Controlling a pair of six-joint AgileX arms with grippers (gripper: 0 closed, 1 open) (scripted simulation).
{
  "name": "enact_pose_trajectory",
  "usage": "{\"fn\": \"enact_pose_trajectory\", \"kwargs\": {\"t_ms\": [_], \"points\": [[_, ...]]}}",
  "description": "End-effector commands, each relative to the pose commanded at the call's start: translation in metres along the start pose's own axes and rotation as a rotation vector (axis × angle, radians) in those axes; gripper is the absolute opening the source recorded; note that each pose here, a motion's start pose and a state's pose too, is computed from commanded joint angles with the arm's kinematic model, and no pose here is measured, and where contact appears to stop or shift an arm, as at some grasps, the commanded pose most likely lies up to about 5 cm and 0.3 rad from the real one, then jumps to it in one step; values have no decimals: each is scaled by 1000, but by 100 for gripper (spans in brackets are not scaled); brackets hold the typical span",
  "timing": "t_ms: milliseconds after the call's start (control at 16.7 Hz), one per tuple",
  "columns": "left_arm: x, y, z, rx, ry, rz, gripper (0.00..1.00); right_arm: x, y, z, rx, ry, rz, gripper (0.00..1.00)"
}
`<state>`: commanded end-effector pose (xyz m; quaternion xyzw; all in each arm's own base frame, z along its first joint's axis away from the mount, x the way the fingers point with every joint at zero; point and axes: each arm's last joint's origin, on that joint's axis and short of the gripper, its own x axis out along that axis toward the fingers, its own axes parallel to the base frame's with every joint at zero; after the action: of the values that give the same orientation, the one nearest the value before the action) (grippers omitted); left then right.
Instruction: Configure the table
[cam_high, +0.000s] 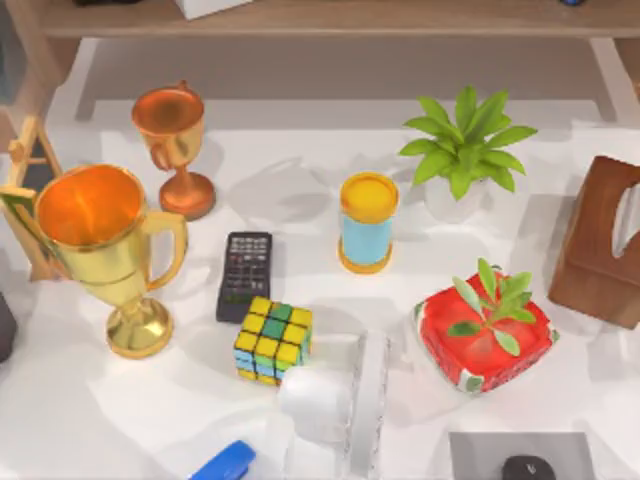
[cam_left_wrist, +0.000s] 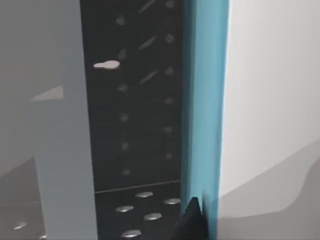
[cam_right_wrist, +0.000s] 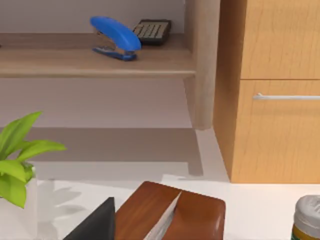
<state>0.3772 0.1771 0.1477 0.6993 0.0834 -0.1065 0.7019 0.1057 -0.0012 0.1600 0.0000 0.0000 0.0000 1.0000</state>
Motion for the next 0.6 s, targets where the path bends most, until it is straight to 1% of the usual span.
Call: {"fn": "enact_pose_trajectory", "kwargs": {"t_ms": [480,540,600], "points": [[0,0,0,0,0,0,98,0,0,0,0,0,0,100],[0,0,0,0,0,0,100,0,0,0,0,0,0,100],[0,0,0,0,0,0,100,0,0,0,0,0,0,100]]}}
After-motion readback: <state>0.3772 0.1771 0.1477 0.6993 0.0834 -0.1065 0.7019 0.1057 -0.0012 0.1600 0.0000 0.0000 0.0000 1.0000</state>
